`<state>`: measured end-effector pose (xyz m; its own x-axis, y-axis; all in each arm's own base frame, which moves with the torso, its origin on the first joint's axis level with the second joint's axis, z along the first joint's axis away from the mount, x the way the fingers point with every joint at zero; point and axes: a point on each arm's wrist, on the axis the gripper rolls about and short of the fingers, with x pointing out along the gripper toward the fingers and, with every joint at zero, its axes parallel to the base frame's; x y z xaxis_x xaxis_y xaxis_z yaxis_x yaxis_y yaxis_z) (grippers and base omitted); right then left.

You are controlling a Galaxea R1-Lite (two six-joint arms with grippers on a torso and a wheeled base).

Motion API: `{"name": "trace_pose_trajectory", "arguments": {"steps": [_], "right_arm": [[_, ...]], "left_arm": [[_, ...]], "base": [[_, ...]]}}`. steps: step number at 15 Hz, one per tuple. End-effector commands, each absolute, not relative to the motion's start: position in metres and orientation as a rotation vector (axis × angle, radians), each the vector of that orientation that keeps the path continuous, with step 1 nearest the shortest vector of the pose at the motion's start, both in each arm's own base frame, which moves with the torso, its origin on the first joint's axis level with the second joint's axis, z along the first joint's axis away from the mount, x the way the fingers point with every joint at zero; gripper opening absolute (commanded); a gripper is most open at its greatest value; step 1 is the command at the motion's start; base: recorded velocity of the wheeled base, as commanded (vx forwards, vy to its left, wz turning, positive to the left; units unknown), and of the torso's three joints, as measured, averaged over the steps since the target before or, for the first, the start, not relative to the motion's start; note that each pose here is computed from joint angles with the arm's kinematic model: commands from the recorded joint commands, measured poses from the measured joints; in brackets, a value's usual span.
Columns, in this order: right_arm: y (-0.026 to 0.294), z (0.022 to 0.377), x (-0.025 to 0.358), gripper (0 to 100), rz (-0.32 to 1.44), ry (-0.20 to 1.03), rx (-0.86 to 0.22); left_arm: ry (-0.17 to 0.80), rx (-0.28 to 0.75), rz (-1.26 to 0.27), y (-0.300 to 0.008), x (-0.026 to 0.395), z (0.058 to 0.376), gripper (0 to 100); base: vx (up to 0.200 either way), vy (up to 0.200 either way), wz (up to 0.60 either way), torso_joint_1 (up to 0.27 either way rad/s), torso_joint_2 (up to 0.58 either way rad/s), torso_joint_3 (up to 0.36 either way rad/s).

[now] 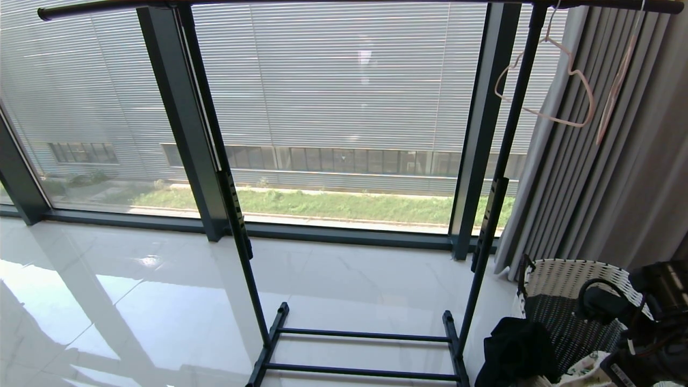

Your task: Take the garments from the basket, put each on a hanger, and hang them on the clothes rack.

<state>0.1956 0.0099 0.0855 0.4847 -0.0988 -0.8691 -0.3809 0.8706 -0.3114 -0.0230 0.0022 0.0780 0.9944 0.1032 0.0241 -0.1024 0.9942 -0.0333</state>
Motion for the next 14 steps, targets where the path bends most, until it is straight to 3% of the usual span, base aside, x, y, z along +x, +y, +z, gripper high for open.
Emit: {"name": "trace_pose_trajectory", "arguments": {"steps": [1, 4, 6, 14], "right_arm": [[0.012, 0.141, 0.177, 0, 0.174, 0.931, -0.507], [0.021, 0.195, 0.156, 0, 0.258, 0.903, -0.525], [0.026, 0.211, 0.143, 0, 0.294, 0.862, -0.545], [0.040, 0.237, 0.135, 0, 0.383, 0.726, -0.572]], "left_arm": [[-0.026, -0.030, 0.104, 0.002, -0.023, 0.078, 100], [-0.026, -0.027, 0.104, 0.002, -0.023, 0.078, 100], [-0.026, -0.023, 0.104, 0.002, -0.023, 0.078, 100], [-0.024, 0.000, 0.103, 0.002, -0.023, 0.078, 100]], "base": [[0.000, 0.000, 0.00, 0.000, 0.00, 0.000], [0.000, 0.000, 0.00, 0.000, 0.00, 0.000], [0.000, 0.000, 0.00, 0.000, 0.00, 0.000], [-0.200, 0.000, 0.00, 0.002, 0.00, 0.002]]}}
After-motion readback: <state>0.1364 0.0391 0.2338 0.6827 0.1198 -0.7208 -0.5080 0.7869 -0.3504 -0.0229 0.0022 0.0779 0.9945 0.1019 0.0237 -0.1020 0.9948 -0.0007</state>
